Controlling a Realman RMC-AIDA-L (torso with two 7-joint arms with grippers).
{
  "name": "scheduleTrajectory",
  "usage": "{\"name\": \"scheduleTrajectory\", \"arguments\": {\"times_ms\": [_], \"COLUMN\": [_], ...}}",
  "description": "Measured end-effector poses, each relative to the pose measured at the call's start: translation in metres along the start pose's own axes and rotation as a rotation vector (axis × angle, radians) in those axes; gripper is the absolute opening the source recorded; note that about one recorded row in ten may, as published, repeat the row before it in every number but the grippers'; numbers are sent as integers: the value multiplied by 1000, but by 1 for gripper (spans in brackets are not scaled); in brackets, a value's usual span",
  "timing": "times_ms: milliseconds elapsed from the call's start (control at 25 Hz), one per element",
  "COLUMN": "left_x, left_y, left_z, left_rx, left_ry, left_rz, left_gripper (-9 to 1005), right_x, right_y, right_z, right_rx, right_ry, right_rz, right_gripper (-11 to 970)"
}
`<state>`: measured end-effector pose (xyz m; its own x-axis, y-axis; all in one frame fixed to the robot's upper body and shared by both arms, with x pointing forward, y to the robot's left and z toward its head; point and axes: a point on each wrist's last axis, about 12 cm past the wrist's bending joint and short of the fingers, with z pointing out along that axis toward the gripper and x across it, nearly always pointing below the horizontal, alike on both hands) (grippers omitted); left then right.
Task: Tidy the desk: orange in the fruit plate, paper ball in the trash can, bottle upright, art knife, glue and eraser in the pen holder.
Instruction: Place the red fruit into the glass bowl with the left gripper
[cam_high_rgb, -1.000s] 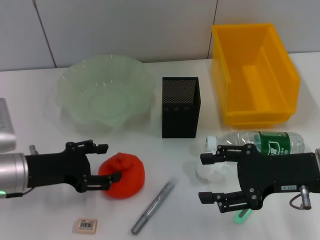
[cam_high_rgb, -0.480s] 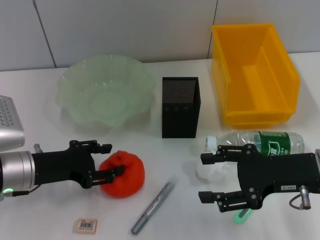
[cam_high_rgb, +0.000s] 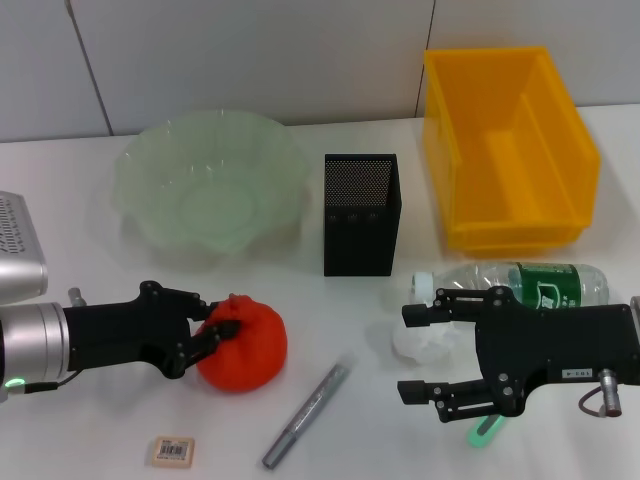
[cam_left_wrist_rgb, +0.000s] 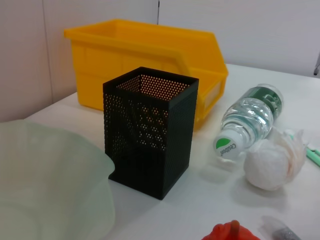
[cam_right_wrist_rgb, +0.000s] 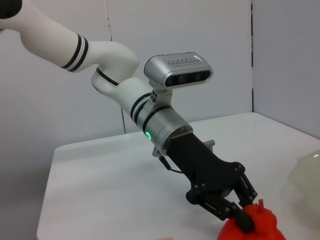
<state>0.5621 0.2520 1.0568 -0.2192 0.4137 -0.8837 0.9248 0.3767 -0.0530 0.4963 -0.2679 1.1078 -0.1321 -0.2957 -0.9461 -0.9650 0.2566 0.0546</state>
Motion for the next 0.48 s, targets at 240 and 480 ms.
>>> {"name": "scheduleTrajectory", "arguments": {"times_ms": [240,480], "left_x": [0,-10], "left_y": [-3,-10], "left_z": [-2,-13], "left_rx": [21,91], "left_ry": [-12,-100], "left_rz": [-2,34], "left_gripper": [225,144], "right_x": [-1,0], "right_y": [0,-2], "right_z": [0,0], "right_rx": [-1,15], "right_ry": [0,3], "right_rz": [-2,-3], "right_gripper": [793,793]}}
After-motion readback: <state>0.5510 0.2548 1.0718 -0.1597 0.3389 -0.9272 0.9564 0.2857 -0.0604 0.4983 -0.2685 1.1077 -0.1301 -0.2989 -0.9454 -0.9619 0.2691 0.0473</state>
